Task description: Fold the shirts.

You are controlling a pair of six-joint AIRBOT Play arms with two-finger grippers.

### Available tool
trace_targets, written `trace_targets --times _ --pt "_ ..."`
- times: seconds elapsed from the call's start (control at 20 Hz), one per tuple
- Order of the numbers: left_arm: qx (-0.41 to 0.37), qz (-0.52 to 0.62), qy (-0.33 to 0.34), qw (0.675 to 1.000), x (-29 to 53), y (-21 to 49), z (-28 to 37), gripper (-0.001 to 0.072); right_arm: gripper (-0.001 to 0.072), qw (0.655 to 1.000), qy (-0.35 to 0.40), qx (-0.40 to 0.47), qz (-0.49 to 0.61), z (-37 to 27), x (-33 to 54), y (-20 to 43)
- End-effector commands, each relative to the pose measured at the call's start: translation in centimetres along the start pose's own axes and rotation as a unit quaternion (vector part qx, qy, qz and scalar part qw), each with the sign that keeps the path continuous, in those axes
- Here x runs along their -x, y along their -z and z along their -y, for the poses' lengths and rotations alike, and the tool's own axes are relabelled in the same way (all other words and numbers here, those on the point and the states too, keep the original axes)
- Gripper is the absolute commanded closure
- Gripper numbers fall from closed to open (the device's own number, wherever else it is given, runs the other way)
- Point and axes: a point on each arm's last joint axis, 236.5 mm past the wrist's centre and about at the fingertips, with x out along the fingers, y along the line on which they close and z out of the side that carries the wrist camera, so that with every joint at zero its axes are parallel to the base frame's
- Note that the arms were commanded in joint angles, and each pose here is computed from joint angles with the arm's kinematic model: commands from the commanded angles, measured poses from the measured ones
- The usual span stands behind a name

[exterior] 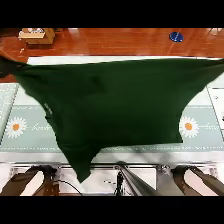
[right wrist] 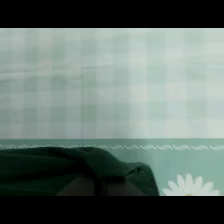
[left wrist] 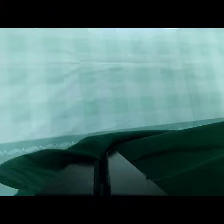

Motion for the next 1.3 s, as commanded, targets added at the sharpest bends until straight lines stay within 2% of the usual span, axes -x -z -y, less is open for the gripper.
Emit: trace_targets --times 0.0,0.2,0.65,0.95,1.05,1.25 --pt "0.006 -0.018 0.019 1.0 -8.0 -1.5 -1.2 0.0681 0.0694 0.999 -0.035 -0.007 -0.026 -0.2 -6.9 -1.9" --pt "0.036 -0.017 0.001 0.999 -15.0 -2.4 -5.0 0.068 0.0694 1.0 -0.002 -0.001 -0.017 2.1 -14.4 -4.3" --pt "0.085 -0.012 -0.036 0.996 -26.0 -1.1 -11.0 0.068 0.0694 0.998 -0.006 -0.056 0.031 5.8 -26.6 -7.3" --pt "0.09 -0.032 -0.045 0.994 -31.5 1.8 -11.9 0.068 0.0694 0.998 -0.004 -0.059 -0.015 6.7 -33.4 -4.0" --pt "0.074 -0.036 -0.048 0.995 -32.2 2.3 -12.3 0.068 0.0694 0.998 -0.002 -0.055 -0.027 7.0 -34.4 -3.2" --pt "-0.009 -0.084 -0.018 0.996 -30.5 3.1 -10.5 0.068 0.0694 0.998 0.008 0.014 -0.066 7.0 -31.9 -1.9"
